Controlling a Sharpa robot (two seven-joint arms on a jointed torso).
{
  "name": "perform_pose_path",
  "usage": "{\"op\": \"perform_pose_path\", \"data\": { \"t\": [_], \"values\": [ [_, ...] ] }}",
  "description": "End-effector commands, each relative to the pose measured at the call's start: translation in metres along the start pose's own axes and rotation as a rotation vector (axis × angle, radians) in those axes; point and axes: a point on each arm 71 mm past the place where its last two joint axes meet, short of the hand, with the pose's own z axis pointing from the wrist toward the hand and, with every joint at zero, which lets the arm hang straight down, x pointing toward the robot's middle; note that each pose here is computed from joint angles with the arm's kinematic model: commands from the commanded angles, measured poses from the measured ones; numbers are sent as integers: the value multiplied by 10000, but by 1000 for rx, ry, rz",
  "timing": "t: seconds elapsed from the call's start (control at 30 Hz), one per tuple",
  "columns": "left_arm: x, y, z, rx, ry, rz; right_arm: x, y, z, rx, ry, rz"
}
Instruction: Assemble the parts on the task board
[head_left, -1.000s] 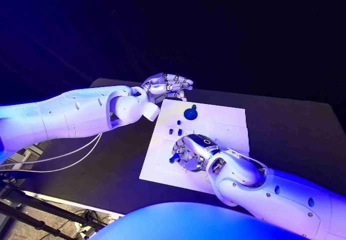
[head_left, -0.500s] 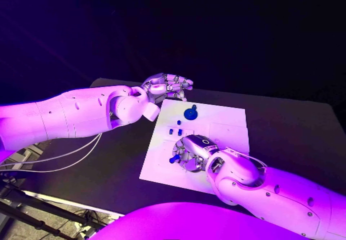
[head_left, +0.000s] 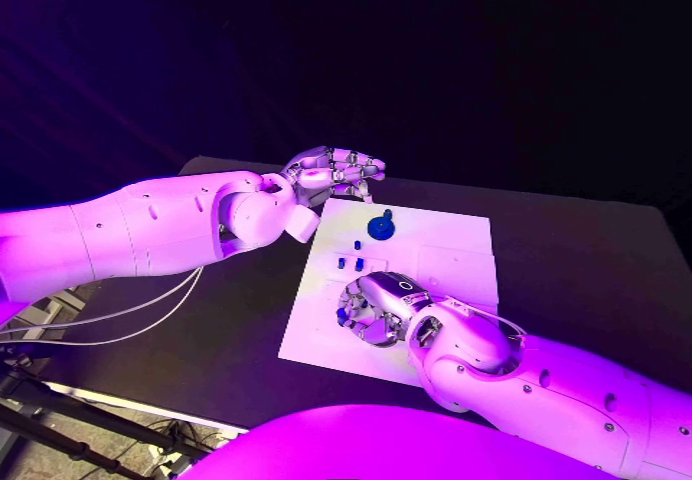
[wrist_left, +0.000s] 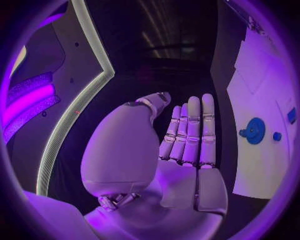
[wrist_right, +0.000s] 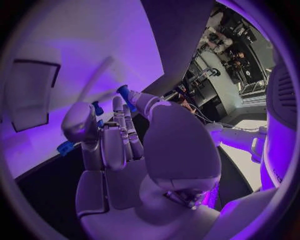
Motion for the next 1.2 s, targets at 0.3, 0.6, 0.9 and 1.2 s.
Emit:
{"op": "perform_pose_path", "data": {
  "t": [0.3, 0.6, 0.9, 1.2],
  "values": [
    [27, -7, 5, 0, 25, -6, -23, 18, -5, -19, -38, 24],
    [22, -7, 3, -1, 25, -6, -54, 6, -57, -24, -66, 35],
    [-2, -10, -9, -1, 19, -4, -248, -98, -324, -39, -124, 63],
    [-35, -15, -23, 5, 7, -1, -771, -593, -869, 87, -178, 325]
  ]
}}
